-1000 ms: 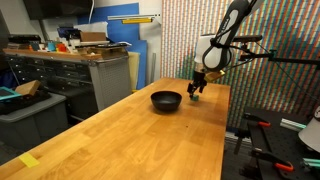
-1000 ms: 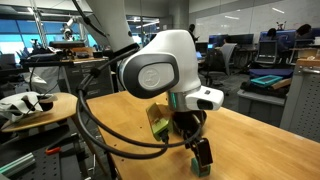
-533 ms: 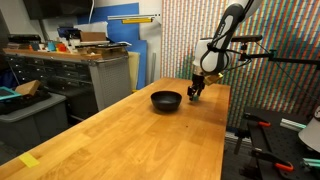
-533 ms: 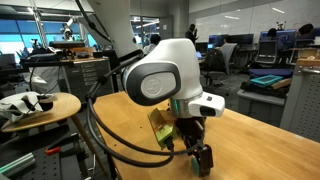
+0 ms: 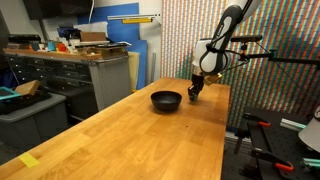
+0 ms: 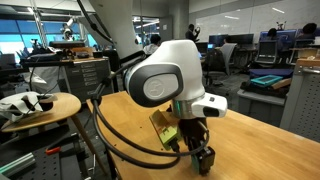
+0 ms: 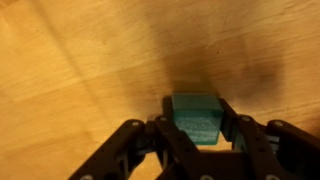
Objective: Pick up the object and put in the bowl
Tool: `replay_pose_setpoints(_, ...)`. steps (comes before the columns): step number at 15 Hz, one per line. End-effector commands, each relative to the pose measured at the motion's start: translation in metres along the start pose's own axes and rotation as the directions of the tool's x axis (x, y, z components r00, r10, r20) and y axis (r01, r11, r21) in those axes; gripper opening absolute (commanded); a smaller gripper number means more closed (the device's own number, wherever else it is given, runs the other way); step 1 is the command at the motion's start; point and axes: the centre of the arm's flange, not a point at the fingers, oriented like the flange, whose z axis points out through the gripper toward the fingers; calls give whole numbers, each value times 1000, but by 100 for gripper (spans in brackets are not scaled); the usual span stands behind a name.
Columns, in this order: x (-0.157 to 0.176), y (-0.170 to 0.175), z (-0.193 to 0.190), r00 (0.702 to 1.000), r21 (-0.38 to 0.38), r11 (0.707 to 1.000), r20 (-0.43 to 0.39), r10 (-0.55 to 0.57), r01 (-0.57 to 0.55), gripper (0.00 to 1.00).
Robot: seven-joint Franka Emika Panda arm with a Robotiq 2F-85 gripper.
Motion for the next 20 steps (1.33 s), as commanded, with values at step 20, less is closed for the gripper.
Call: replay_pose_setpoints(20, 105, -9, -104, 987, -30, 992, -93, -129, 126, 21)
